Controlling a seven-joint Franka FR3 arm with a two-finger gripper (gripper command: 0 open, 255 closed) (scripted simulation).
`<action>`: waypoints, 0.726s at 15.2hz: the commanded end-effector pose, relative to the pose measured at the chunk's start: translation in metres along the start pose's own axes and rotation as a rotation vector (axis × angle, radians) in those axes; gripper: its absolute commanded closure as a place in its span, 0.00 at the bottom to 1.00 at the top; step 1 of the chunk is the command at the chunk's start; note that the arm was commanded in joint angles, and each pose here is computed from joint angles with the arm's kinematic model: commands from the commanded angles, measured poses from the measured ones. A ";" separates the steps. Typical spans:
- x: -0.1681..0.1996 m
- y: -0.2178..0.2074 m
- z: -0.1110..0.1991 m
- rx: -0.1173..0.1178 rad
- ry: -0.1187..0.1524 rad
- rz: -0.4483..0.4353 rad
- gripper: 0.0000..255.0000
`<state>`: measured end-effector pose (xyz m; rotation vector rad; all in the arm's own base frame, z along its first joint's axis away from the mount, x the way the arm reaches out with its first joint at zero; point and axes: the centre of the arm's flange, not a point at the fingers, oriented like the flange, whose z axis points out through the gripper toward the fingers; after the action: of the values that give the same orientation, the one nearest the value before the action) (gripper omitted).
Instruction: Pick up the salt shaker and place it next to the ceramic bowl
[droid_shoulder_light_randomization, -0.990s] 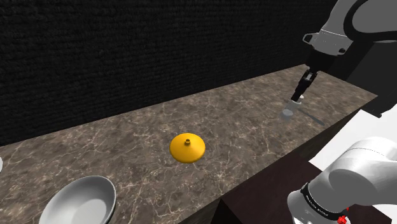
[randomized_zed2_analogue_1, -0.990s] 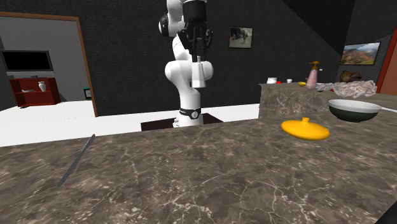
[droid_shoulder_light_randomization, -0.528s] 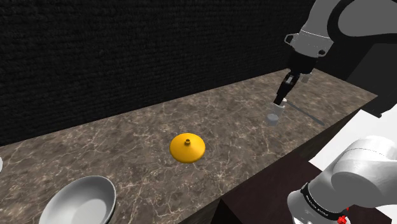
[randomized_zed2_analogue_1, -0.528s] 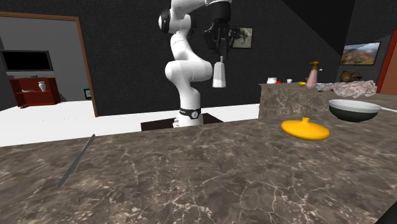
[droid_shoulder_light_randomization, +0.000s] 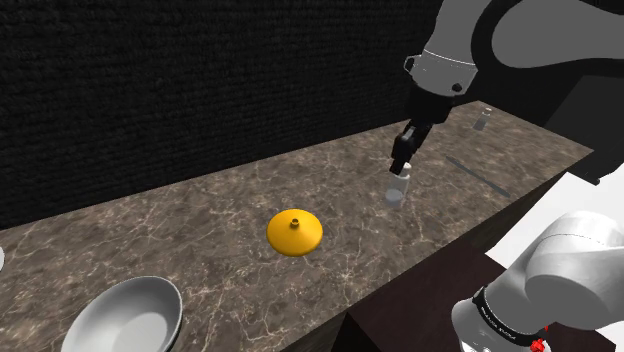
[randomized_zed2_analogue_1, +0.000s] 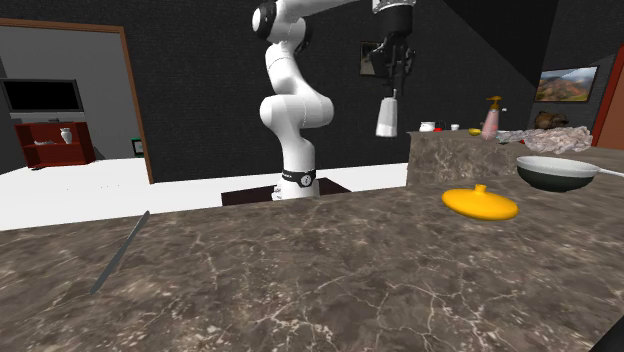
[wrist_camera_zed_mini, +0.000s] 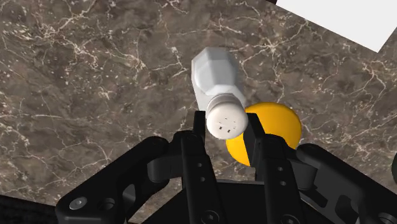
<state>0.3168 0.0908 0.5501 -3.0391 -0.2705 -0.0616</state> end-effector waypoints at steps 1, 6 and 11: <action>0.014 -0.022 0.002 0.002 0.000 0.001 1.00; 0.046 -0.079 0.008 0.002 0.000 0.001 1.00; 0.078 -0.137 0.015 0.002 0.000 0.001 1.00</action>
<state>0.3635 0.2281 0.5526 -3.0393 -0.2709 -0.0623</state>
